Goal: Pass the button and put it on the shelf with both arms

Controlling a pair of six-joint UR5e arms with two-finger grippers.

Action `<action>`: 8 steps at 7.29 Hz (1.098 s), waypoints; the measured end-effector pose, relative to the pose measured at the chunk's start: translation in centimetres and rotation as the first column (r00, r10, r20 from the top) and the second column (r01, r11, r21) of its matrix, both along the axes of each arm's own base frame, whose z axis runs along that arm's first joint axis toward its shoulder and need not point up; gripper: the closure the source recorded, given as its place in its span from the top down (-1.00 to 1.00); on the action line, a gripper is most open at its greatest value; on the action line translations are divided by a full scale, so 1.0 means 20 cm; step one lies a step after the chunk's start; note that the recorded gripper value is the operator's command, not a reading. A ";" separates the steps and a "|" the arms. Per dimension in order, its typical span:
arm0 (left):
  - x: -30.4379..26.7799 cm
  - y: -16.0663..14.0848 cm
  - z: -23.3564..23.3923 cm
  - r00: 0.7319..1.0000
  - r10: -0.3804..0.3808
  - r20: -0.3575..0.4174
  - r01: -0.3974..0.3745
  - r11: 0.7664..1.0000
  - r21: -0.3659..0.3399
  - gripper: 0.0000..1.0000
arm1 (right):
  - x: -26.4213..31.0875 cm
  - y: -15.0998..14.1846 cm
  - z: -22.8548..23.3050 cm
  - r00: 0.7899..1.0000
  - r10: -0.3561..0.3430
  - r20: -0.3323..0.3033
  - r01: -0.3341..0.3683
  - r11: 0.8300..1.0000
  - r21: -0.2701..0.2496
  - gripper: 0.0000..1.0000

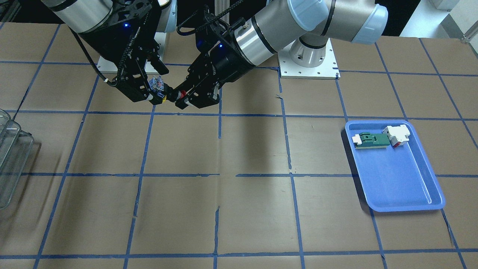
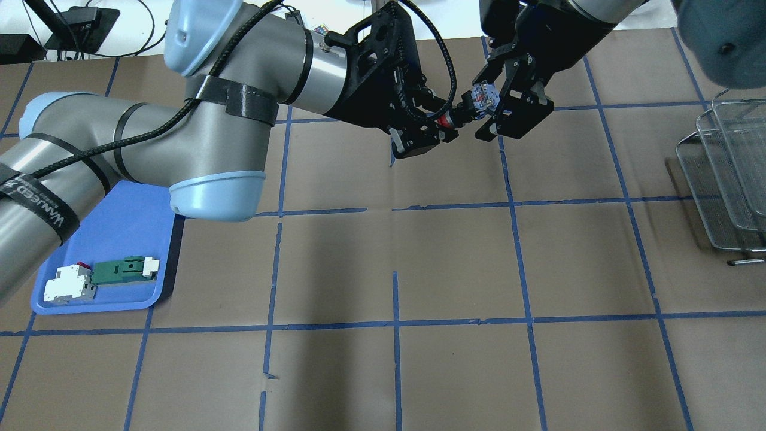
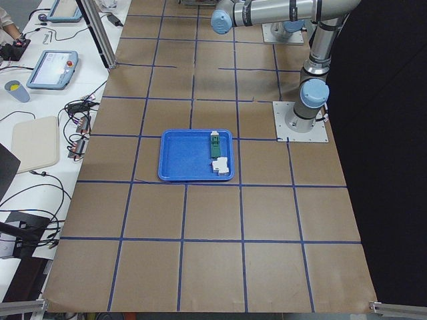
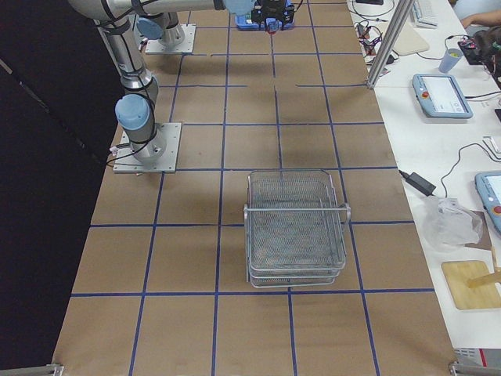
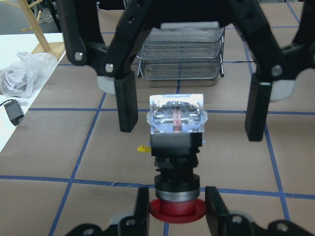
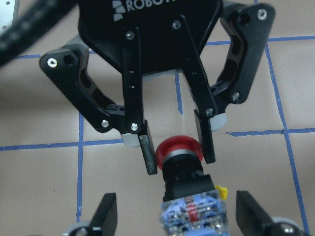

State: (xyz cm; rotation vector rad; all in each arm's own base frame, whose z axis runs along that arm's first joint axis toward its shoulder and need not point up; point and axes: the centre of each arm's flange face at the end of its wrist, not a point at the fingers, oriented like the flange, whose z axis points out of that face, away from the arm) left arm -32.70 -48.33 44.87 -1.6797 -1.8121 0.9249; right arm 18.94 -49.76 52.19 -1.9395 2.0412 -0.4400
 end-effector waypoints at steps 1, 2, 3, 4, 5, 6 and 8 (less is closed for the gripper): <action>0.00 0.00 0.01 1.000 0.003 -0.001 -0.003 1.000 0.001 -1.00 | 0.01 0.00 0.00 1.000 0.003 0.004 -0.003 1.000 -0.001 -0.22; 0.00 0.01 0.01 1.000 0.007 -0.002 -0.007 1.000 0.004 -1.00 | 0.01 0.00 0.01 1.000 0.005 0.005 -0.005 1.000 -0.003 -0.51; 0.00 0.01 0.02 1.000 0.010 -0.003 -0.010 1.000 0.008 -1.00 | 0.01 0.01 0.02 1.000 0.005 0.001 -0.005 1.000 -0.007 -0.70; 0.00 0.03 0.03 1.000 0.009 -0.007 -0.009 1.000 0.008 -1.00 | 0.01 0.01 0.03 1.000 0.004 -0.003 -0.004 1.000 -0.011 -0.81; 0.00 0.05 0.04 1.000 0.006 -0.011 -0.006 1.000 0.008 -1.00 | 0.01 0.02 0.04 1.000 0.003 -0.006 -0.003 1.000 -0.014 -0.91; 0.00 0.06 0.04 1.000 0.004 -0.011 -0.004 1.000 0.010 -0.98 | 0.01 0.02 0.04 1.000 0.001 -0.011 -0.001 1.000 -0.015 -1.00; -0.01 0.08 0.05 1.000 0.015 -0.015 -0.015 1.000 0.026 0.99 | 0.00 0.02 0.05 1.000 -0.002 -0.027 0.002 1.000 -0.020 -1.00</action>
